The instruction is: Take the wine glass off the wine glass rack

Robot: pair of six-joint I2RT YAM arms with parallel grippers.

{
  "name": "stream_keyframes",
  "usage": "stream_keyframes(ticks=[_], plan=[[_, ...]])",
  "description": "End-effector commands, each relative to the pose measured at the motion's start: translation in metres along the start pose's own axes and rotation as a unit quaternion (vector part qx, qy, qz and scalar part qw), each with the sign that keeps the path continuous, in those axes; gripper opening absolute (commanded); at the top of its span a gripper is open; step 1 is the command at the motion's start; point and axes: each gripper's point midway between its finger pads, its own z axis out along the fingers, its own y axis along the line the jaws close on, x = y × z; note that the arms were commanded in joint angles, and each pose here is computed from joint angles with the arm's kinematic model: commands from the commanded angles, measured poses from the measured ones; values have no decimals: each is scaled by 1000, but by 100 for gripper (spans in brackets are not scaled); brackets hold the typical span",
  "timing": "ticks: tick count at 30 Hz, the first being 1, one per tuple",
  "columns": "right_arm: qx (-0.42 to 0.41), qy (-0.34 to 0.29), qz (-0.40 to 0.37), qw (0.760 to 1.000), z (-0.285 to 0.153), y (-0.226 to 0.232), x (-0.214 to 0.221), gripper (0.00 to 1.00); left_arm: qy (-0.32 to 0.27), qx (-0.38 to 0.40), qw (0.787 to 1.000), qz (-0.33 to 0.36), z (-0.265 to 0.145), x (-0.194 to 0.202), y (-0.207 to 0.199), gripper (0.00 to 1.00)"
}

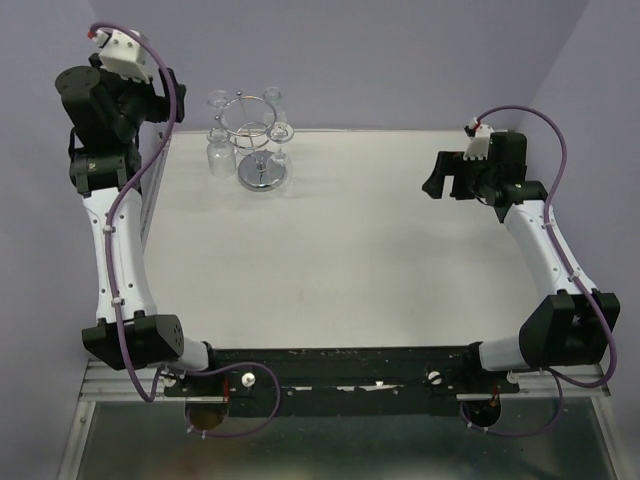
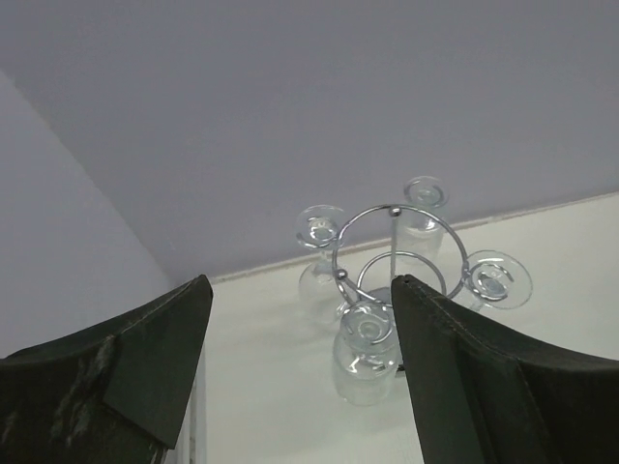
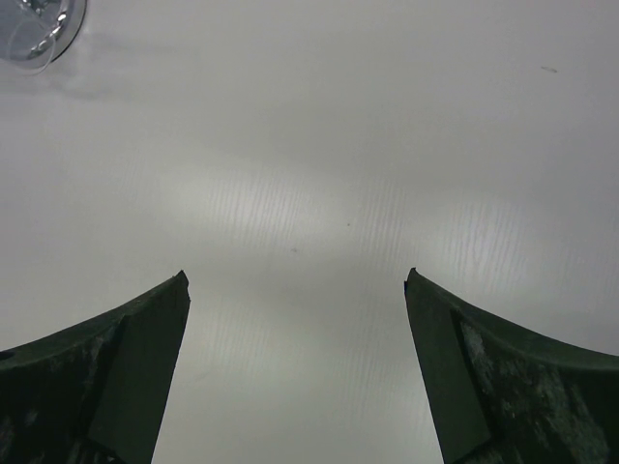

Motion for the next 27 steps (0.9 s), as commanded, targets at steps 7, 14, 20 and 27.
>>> stream_keyframes(ticks=[7, 14, 20, 27], plan=[[-108, 9, 4, 994, 0, 35, 3, 100, 30, -63, 981, -181, -3, 70, 68, 83], [-140, -2, -15, 990, -3, 46, -10, 98, 35, -17, 958, -285, 23, 112, 62, 69], [-146, -8, -21, 989, -7, 49, -16, 96, 53, 23, 962, -267, 40, 138, 58, 65], [-145, -9, -26, 989, -15, 50, -14, 96, 86, 78, 973, -199, 40, 173, 39, 98]])
